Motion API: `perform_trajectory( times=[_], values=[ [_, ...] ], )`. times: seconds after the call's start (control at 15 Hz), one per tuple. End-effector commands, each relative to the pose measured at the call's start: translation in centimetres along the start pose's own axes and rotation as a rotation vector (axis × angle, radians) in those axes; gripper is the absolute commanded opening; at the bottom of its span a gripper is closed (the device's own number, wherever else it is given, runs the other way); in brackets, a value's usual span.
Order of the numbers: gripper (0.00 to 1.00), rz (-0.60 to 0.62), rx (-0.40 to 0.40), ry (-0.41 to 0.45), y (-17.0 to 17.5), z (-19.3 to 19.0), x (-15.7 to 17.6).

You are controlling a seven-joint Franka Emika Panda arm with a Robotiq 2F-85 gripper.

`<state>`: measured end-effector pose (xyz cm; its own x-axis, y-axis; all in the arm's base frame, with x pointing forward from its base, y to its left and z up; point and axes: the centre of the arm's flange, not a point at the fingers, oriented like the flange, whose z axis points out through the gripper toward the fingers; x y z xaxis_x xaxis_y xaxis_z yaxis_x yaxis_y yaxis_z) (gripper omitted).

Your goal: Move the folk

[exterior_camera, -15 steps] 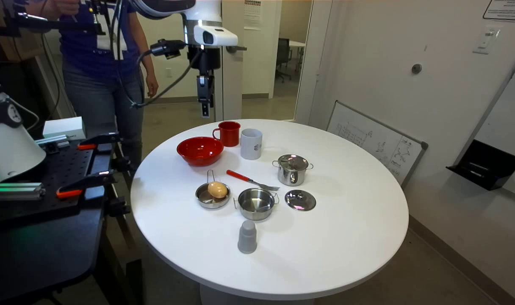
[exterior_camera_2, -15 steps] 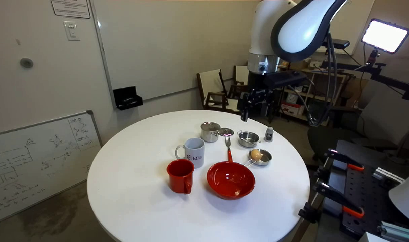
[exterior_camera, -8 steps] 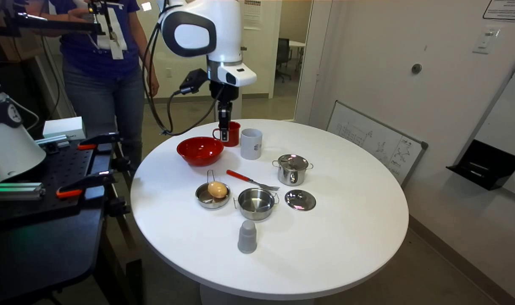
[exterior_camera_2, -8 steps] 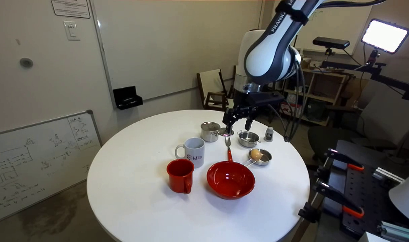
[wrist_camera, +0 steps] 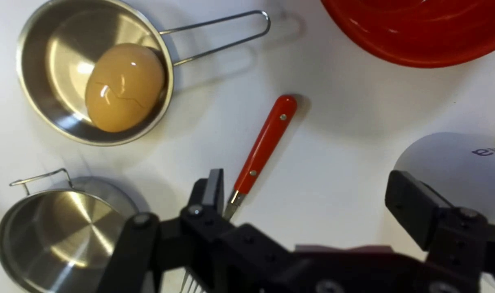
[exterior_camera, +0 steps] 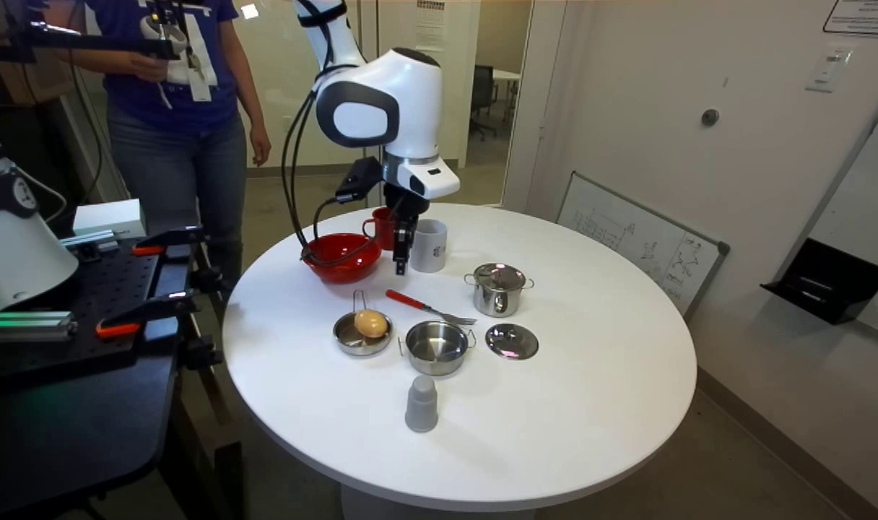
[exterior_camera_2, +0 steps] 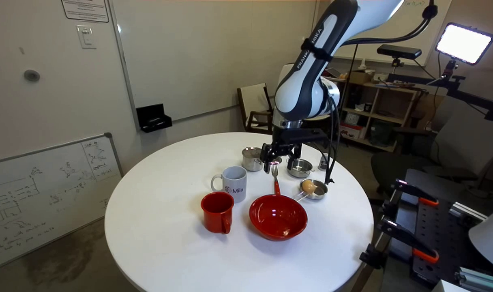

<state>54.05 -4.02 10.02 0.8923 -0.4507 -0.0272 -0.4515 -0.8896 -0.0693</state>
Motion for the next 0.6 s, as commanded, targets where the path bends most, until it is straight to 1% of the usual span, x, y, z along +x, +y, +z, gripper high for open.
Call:
perform_trajectory(
  times=[0.0, 0.2, 0.53],
  values=[
    [1.0, 0.075, -0.017, -0.011, -0.3, 3.1, 2.0],
    [1.0, 0.13, -0.031, -0.029, -0.5, 4.6, 2.5],
    [1.0, 0.19, -0.044, -0.037, -1.3, 6.2, 2.4]
  ],
)
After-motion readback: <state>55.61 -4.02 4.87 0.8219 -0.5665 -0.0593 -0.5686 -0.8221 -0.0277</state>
